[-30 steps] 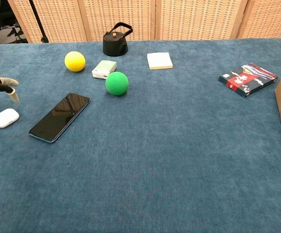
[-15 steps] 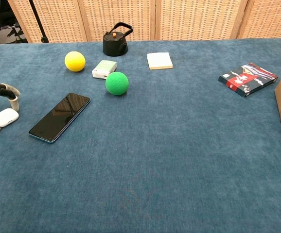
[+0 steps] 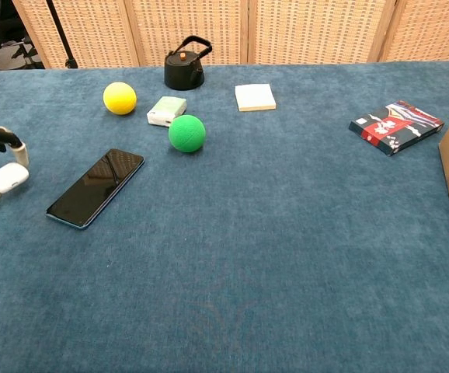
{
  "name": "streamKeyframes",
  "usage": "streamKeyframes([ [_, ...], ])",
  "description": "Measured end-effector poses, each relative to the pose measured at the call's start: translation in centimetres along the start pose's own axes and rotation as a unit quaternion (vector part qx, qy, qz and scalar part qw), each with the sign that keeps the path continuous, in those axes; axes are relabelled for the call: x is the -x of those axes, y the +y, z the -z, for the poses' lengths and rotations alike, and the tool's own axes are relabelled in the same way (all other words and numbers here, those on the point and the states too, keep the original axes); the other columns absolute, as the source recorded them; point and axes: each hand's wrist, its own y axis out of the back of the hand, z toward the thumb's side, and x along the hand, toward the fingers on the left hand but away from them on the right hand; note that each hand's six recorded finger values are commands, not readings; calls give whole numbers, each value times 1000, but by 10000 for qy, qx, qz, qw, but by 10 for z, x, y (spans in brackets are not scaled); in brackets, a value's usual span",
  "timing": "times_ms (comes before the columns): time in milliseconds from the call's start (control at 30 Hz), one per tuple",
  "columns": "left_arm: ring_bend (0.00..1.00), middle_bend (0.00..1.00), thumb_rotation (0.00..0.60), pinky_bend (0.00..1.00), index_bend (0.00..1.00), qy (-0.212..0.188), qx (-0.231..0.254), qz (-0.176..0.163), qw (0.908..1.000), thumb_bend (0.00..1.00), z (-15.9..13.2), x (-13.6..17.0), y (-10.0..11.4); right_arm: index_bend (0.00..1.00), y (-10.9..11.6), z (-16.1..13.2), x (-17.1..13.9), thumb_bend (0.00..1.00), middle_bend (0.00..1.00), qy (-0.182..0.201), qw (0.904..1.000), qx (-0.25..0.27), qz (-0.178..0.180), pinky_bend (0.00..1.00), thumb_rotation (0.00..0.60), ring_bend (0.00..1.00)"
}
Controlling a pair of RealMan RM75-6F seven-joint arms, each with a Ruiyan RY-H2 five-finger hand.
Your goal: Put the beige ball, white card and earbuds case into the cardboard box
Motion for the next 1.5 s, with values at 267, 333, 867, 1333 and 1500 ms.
streamKeyframes([
  [267,264,321,600,315,544,-700,79,-454,9965,320,-36,12,37,13,0,-1,0,0,0,-4,10000,-31,-17,157,600,0],
  [333,264,322,600,314,544,-985,18,-546,9936,319,-52,13,45,13,0,-1,-1,0,0,1,10000,-68,-5,157,600,0],
  [867,264,329,600,315,560,-2849,-1032,-719,9503,316,-235,-2,53,13,-1,-6,-4,0,0,-9,9998,-178,-104,42,600,0],
  [1333,264,358,600,315,599,-3592,-1589,-1121,9128,300,-331,-9,45,13,-3,-7,-4,0,0,21,9998,-78,-177,42,600,0],
  [1500,264,366,600,315,609,-3917,-1709,-1350,8939,261,-346,-5,41,13,-1,-6,-4,0,0,-7,9999,-54,-157,42,600,0],
])
